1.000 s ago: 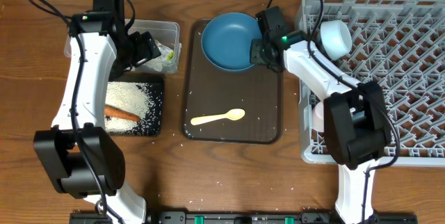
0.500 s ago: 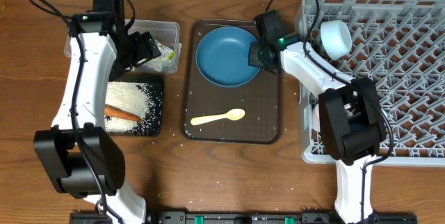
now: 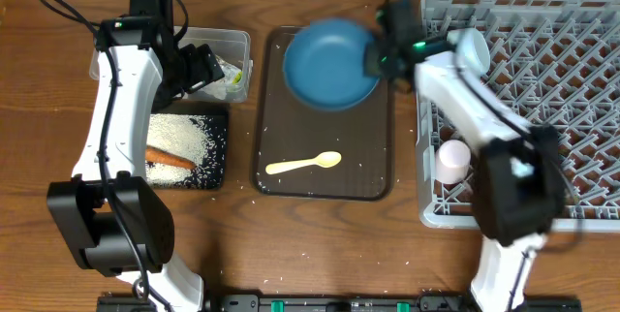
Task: Sort waste into correct bins and load items into the dishwasher rack
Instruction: 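Grasp the rim of the large teal plate with the right gripper, then lift the teal plate and stand it in the rack, right gripper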
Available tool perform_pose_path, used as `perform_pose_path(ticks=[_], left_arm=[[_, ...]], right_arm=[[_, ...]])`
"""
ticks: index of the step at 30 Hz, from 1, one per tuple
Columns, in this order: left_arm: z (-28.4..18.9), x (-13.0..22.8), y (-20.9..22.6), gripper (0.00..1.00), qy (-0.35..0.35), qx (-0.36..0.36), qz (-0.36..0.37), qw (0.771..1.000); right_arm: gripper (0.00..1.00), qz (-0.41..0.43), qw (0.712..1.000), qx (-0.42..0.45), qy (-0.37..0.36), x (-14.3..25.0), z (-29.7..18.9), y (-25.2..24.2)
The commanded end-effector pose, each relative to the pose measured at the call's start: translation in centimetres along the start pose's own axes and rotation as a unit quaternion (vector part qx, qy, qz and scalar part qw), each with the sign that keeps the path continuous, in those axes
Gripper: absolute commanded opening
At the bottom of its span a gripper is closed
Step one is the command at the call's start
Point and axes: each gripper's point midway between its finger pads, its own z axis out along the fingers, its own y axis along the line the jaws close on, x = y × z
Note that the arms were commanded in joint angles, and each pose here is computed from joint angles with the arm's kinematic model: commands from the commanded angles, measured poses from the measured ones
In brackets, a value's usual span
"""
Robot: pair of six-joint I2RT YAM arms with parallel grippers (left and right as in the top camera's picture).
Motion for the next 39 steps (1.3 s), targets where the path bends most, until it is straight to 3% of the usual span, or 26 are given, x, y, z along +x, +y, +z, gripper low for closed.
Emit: perform_pose_path(ticks=[1, 7, 13, 16, 25, 30, 39], left_arm=[[0.0, 0.1, 0.4, 0.98, -0.001, -0.009, -0.001, 1.000], [0.0, 0.1, 0.4, 0.98, -0.001, -0.009, -0.001, 1.000], [0.0, 0.1, 0.4, 0.98, -0.001, -0.009, -0.001, 1.000], [0.0, 0.1, 0.4, 0.98, -0.001, -0.009, -0.001, 1.000], [0.0, 0.1, 0.4, 0.98, -0.001, -0.009, -0.001, 1.000], [0.0, 0.1, 0.4, 0.98, -0.001, -0.009, -0.001, 1.000], [0.0, 0.1, 0.4, 0.98, -0.001, -0.009, -0.001, 1.000]], right_arm=[[0.01, -0.010, 0.992, 0.035, -0.121, -6.5, -9.6, -2.6], [0.01, 0.039, 0.947, 0.218, -0.232, -9.8, -19.7, -11.2], [0.01, 0.097, 0.844, 0.448, -0.277, -9.3, -28.0, -20.0], [0.01, 0.081, 0.812, 0.516, -0.259, -9.1, -29.7, -22.8], [0.01, -0.023, 0.776, 0.612, -0.148, -10.0, -30.4, -31.0], [0.01, -0.129, 0.786, 0.602, -0.055, -10.0, -27.6, -34.2], [0.01, -0.104, 0.783, 0.613, -0.038, -9.1, -26.4, -39.5]])
